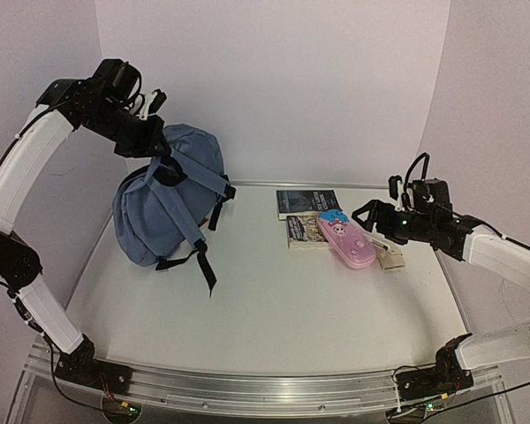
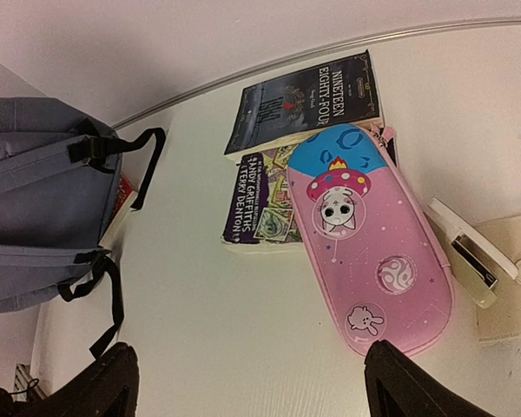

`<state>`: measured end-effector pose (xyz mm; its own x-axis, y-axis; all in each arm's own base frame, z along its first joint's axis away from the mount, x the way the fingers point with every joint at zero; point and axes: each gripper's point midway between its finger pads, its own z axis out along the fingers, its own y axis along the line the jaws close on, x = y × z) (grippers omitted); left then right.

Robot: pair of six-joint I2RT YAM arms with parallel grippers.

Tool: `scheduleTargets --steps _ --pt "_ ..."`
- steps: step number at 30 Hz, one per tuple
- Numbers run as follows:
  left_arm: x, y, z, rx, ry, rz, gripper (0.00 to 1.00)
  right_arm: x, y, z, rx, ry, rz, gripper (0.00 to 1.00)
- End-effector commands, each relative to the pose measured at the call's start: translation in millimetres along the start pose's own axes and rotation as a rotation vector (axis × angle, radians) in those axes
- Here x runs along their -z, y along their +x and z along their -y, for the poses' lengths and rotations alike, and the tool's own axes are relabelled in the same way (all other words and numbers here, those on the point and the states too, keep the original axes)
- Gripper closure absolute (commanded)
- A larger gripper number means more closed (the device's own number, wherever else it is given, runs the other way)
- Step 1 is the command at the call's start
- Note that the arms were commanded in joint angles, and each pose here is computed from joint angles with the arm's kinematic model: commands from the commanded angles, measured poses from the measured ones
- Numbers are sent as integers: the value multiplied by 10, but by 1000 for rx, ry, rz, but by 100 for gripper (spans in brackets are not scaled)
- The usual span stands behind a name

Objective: Pack the student bag
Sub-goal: Adjust the book at the center of the board.

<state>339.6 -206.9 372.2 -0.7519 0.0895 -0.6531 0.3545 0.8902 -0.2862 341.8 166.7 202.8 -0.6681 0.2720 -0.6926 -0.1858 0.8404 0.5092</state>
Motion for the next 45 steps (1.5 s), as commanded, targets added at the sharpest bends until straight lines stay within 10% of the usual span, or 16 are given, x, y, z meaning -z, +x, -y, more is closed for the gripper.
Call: scheduleTargets --steps 1,12,19,32,45 --pt "-272 339 557 77 284 -158 90 -3 -89 5 -19 9 53 7" --pt "-348 309 1459 19 653 -65 21 176 -218 -80 -31 -15 115 2" --pt "-24 241 1376 -40 644 78 1 155 -119 -232 -90 -103 50 2" --pt "-1465 1039 -607 299 -34 -109 0 -42 886 -397 -176 -132 -242 7" --pt "-1999 980 -698 280 -57 -136 0 -229 2025 -783 -238 -236 -482 13"
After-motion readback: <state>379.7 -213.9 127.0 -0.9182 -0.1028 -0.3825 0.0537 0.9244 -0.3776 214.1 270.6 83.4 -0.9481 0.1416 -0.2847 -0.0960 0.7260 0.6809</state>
